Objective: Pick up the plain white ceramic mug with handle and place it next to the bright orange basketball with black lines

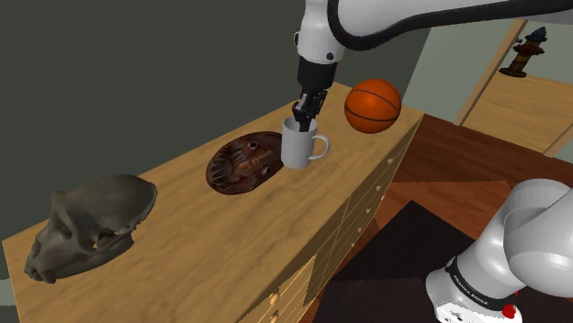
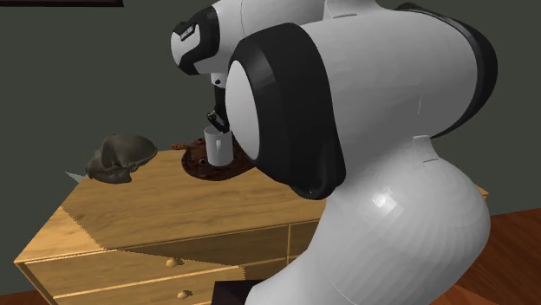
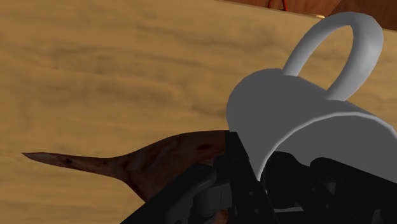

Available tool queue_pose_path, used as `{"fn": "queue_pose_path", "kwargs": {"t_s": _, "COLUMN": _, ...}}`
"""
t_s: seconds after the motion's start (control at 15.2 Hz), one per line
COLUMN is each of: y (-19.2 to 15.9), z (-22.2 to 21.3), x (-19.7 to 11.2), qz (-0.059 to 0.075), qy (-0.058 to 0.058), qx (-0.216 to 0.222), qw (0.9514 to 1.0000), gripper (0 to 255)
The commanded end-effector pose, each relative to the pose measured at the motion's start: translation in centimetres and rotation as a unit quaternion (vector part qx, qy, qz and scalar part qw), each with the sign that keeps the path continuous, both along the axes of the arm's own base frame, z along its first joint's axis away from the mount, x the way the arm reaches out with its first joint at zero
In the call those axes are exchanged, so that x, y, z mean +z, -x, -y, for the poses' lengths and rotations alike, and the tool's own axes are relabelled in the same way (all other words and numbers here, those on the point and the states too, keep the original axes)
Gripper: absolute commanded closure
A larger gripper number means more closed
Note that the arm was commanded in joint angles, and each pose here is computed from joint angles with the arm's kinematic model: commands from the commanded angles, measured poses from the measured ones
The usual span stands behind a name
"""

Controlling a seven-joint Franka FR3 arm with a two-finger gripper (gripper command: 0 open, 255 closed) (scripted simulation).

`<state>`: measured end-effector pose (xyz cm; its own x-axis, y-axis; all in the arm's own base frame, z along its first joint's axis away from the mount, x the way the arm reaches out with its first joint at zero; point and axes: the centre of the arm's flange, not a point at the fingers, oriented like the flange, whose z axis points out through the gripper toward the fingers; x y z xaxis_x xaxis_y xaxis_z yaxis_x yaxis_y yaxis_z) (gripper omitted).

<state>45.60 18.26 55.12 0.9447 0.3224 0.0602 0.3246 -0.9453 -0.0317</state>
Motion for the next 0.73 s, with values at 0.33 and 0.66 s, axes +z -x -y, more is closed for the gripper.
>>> {"fn": "queue_pose_path", "kwargs": {"t_s": 0.33, "y": 0.1, "z": 0.0, "x": 3.8, "qz": 0.001, "qy": 0.0, "qx": 0.0, "qw": 1.0, "gripper": 255}}
{"fn": "queue_pose_path", "kwargs": {"t_s": 0.66, "y": 0.1, "z": 0.0, "x": 6.5, "qz": 0.001, "qy": 0.0, "qx": 0.0, "qw": 1.0, "gripper": 255}}
